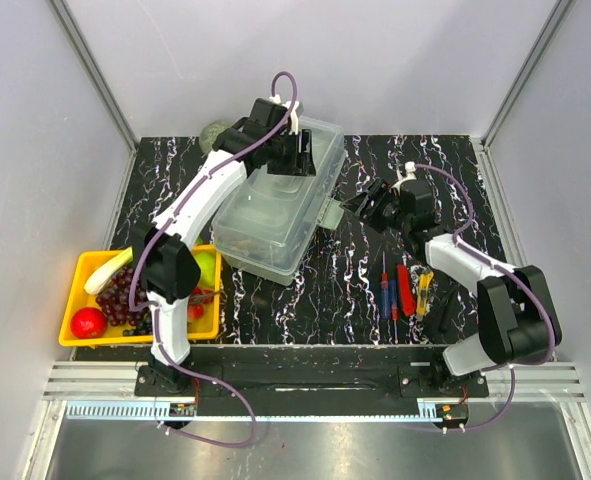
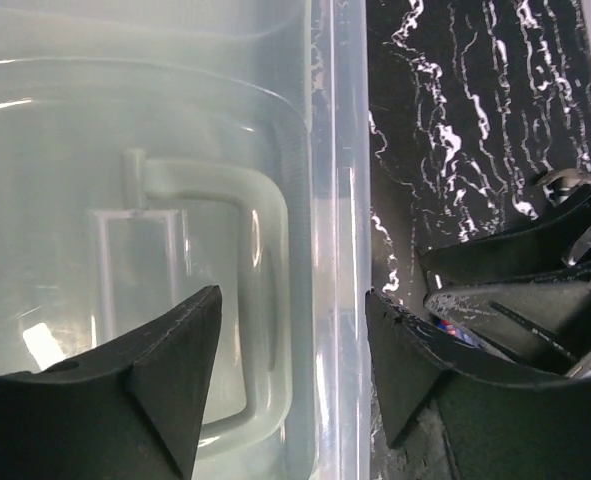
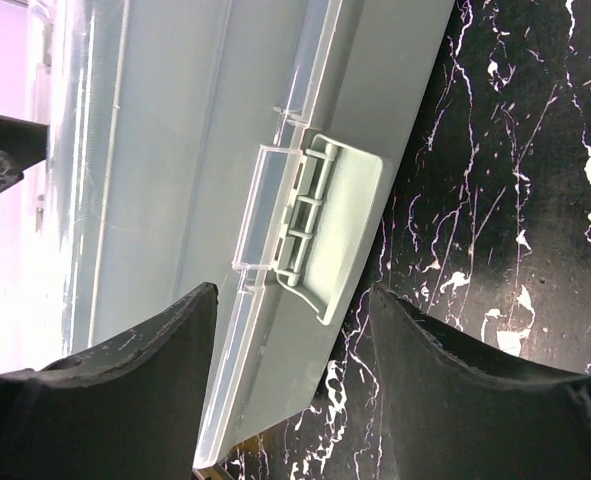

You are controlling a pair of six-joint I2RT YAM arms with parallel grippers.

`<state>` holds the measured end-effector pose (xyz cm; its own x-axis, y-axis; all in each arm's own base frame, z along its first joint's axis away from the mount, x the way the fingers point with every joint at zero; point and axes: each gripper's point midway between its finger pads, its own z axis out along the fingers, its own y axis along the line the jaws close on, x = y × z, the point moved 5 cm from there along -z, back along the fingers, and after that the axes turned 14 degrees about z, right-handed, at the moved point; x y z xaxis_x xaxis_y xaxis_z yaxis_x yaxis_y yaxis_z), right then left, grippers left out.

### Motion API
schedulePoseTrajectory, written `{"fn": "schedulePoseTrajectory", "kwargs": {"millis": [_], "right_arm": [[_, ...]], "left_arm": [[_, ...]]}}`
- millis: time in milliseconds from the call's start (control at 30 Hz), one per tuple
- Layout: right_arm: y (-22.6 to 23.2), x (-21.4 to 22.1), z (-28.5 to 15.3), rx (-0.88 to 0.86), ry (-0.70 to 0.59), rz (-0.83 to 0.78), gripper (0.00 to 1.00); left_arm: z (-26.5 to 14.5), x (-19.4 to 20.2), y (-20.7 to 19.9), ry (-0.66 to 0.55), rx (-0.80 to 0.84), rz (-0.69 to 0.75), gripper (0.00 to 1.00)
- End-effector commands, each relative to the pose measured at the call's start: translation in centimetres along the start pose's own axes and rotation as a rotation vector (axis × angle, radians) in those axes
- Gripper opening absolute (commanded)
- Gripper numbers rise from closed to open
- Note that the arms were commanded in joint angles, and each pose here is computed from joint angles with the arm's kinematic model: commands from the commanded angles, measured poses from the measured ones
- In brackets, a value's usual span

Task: Pack the tool kit

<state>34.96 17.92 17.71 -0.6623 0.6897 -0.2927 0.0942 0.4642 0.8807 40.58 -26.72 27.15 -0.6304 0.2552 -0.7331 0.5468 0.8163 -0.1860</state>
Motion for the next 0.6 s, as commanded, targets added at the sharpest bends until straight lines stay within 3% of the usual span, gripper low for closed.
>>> {"fn": "schedulePoseTrajectory", "kwargs": {"millis": [0, 300, 567], "right_arm": [[1.4, -0.3, -1.3, -0.024, -0.036, -0.019, 0.68], [2.4, -0.4, -2.5, -0.031, -0.051, -0.011, 0.69], [4.2, -1.2, -2.7, -0.054, -0.057, -0.023, 0.69]], "left_arm": [[0.1, -0.6, -0.6, 0.015, 0.096, -0.107, 0.63], [-1.4, -1.3, -2.4, 0.005, 0.465, -0.252, 0.51], [-4.5, -4.6, -2.7, -0.155, 0.731, -0.347, 0.45]]}}
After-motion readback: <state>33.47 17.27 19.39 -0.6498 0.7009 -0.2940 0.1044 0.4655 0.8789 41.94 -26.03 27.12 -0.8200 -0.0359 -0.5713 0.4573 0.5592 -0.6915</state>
